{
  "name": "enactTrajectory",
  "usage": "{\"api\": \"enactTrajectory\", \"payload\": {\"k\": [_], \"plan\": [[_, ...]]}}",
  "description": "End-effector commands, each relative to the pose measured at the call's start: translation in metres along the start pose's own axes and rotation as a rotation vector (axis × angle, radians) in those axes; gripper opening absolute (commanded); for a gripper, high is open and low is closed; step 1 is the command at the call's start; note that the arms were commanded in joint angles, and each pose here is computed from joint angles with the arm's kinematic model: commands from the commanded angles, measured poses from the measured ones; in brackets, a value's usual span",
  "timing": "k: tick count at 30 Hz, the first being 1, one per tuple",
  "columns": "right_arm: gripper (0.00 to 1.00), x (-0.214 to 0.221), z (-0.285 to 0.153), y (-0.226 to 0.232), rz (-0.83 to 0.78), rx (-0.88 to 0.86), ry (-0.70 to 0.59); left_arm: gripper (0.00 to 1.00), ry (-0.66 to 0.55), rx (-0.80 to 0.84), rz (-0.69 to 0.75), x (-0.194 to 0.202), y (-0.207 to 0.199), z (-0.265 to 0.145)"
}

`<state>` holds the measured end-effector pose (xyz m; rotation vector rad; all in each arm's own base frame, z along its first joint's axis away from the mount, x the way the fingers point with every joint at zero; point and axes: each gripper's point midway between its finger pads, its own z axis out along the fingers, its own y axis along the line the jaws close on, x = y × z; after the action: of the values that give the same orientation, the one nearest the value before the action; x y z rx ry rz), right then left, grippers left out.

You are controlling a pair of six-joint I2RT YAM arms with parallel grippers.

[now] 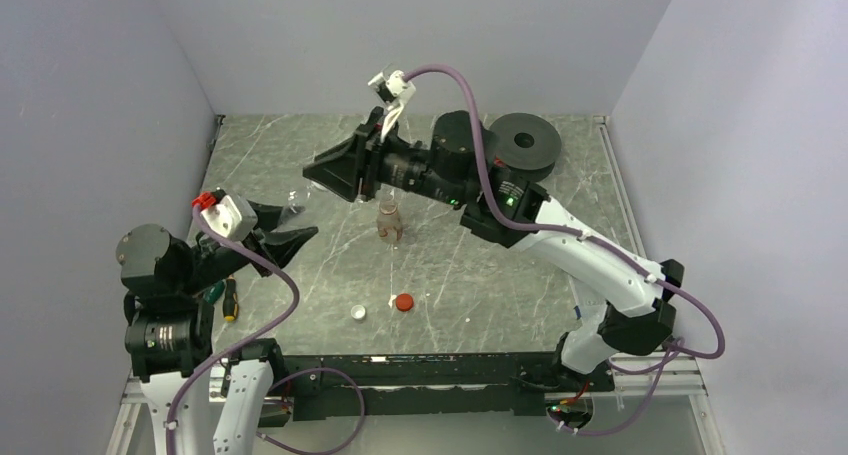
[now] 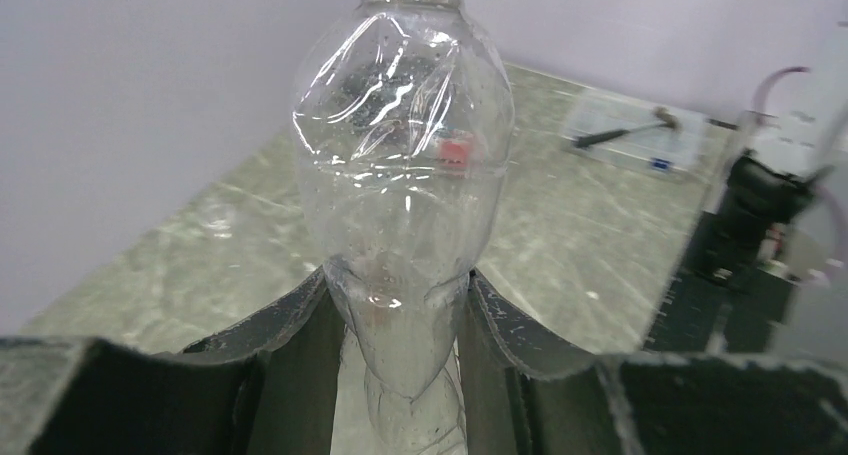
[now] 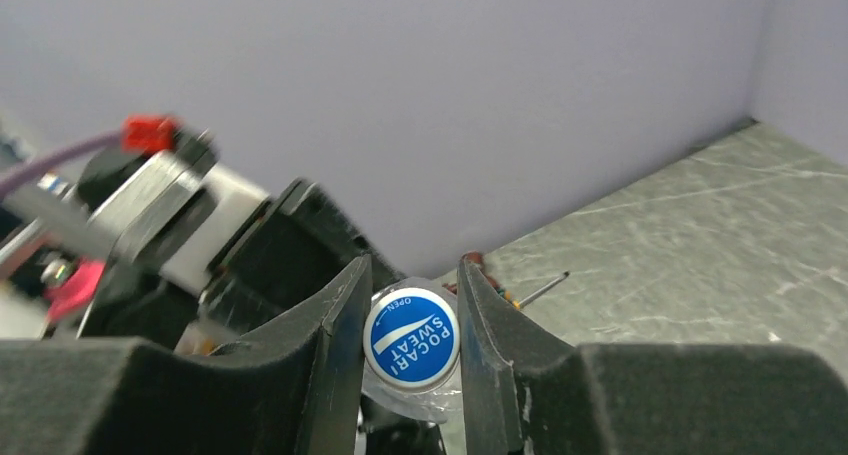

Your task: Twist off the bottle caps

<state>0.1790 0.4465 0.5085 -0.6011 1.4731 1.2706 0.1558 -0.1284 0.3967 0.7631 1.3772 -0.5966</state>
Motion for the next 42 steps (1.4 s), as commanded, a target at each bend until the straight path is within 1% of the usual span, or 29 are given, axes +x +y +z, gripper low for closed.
{"api": "enactTrajectory", "payload": {"k": [1, 4, 7, 11, 14, 15, 17, 18, 19, 20, 22, 23, 24, 26, 29, 37, 42], "plan": [[0.0, -0.048, -0.047, 0.068, -0.166, -0.484, -0.118, 0.0, -0.012, 0.299, -0.059, -0.008, -0.054, -0.008], [0.0, -0.044, -0.06, 0.081, -0.223, -0.576, -0.106, 0.0, -0.006, 0.374, -0.168, -0.011, -0.065, -0.01], [0.0, -0.042, -0.068, 0.083, -0.267, -0.606, -0.129, 0.0, 0.001, 0.432, -0.229, -0.012, -0.072, -0.012], [0.0, -0.04, -0.073, 0.076, -0.303, -0.604, -0.123, 0.0, 0.01, 0.445, -0.232, -0.012, -0.074, -0.013], [0.0, -0.047, -0.071, 0.065, -0.303, -0.537, -0.13, 0.0, 0.013, 0.423, -0.211, -0.009, -0.071, -0.012], [0.12, -0.051, -0.072, 0.062, -0.296, -0.51, -0.143, 0.0, 0.013, 0.415, -0.201, -0.007, -0.07, -0.012], [0.39, -0.054, -0.064, 0.05, -0.258, -0.433, -0.141, 0.0, 0.008, 0.385, -0.179, -0.007, -0.067, -0.01], [0.47, -0.054, -0.059, 0.044, -0.236, -0.397, -0.134, 0.0, 0.004, 0.363, -0.169, -0.007, -0.064, -0.009], [0.5, -0.056, -0.055, 0.038, -0.215, -0.355, -0.123, 0.0, -0.001, 0.339, -0.159, -0.007, -0.061, -0.008], [0.59, -0.053, -0.049, 0.031, -0.192, -0.316, -0.106, 0.0, -0.006, 0.32, -0.147, -0.008, -0.058, -0.008], [0.84, -0.052, -0.042, 0.016, -0.139, -0.224, -0.097, 0.0, -0.015, 0.284, -0.13, -0.009, -0.052, -0.006], [0.94, -0.051, -0.04, 0.011, -0.115, -0.193, -0.097, 0.0, -0.02, 0.259, -0.119, -0.01, -0.049, -0.005], [0.98, -0.049, -0.039, 0.009, -0.094, -0.174, -0.095, 0.0, -0.023, 0.218, -0.11, -0.009, -0.042, -0.003], [0.99, -0.049, -0.039, 0.003, -0.068, -0.106, -0.109, 0.0, -0.025, 0.17, -0.088, -0.009, -0.034, -0.002], [0.99, -0.045, -0.042, -0.003, -0.05, -0.057, -0.107, 0.0, -0.025, 0.14, -0.078, -0.008, -0.029, -0.001], [0.99, -0.019, -0.052, 0.011, -0.056, -0.128, -0.089, 0.0, -0.033, 0.148, -0.111, -0.008, -0.025, 0.003], [0.97, -0.008, -0.043, 0.023, -0.045, -0.173, -0.081, 0.0, -0.014, 0.155, -0.129, -0.004, -0.022, 0.005]]}}
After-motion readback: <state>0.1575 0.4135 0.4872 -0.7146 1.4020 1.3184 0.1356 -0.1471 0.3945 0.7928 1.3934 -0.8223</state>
